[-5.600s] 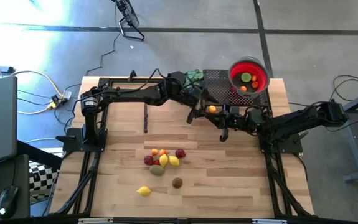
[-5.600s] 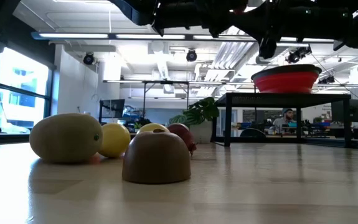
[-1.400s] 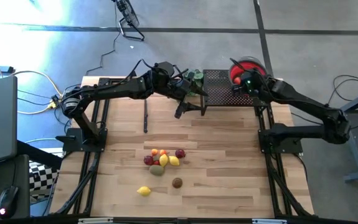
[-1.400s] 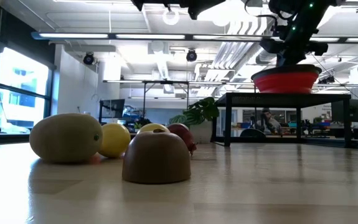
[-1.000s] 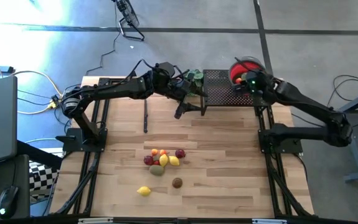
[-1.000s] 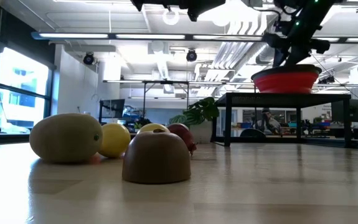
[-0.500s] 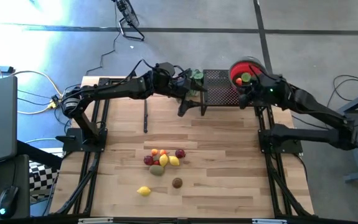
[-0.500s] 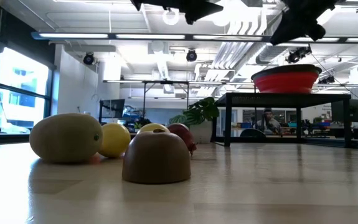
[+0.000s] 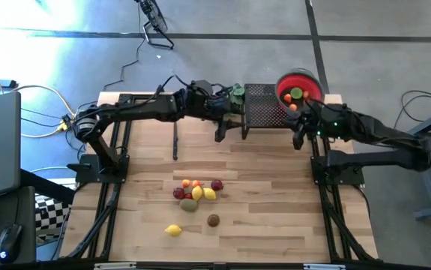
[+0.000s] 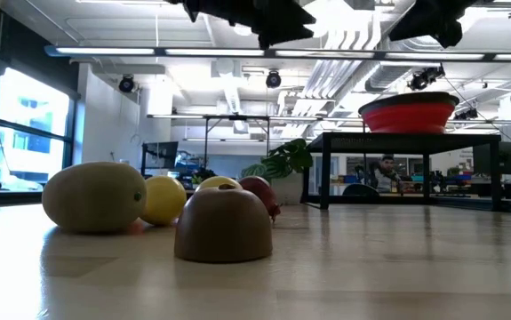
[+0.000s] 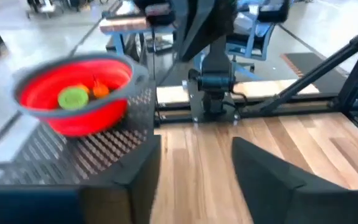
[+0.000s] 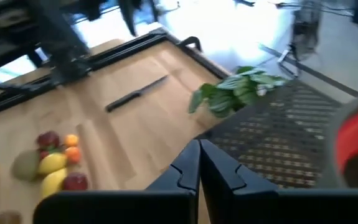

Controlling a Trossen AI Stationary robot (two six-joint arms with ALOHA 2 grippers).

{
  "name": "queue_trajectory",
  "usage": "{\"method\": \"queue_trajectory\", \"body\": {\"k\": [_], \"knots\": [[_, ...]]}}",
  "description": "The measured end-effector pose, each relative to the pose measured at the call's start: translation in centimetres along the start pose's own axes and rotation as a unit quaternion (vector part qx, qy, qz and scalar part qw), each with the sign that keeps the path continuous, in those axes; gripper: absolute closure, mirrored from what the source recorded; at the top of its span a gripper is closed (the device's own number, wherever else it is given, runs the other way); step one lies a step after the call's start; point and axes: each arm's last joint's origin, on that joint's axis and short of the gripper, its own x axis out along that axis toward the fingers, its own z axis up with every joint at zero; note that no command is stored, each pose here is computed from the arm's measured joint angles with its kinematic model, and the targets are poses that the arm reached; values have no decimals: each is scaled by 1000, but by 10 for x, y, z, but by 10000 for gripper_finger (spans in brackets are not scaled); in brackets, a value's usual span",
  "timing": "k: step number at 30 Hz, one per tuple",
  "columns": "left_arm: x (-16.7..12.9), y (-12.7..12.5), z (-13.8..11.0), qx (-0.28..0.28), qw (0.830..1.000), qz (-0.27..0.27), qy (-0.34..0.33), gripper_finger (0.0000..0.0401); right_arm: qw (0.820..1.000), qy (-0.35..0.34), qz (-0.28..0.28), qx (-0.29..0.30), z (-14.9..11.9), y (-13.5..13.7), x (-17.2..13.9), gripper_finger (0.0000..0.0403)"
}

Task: Pick & Place Fruit
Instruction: Put the red pomegranate into the red strainer bowl

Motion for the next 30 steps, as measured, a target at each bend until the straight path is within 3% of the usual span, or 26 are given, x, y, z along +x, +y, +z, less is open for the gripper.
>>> {"method": "queue_trajectory", "body": {"k": [4,8,13,22,30], "knots": [[4,-2,-18,-10,1000,-4,18,279,1000,-8,30,0,-12,6,5,399],[3,-5,-32,-17,1000,-22,-5,336,998,-15,56,-4,-23,11,10,400],[-16,-14,-45,-9,999,-29,-31,382,996,-6,86,-11,-34,19,14,399],[-70,-33,-72,-14,1000,-3,-14,400,987,-50,149,-36,-45,34,21,399],[-109,-45,-75,-33,999,-5,30,399,978,-93,184,-33,-64,40,33,399]]}}
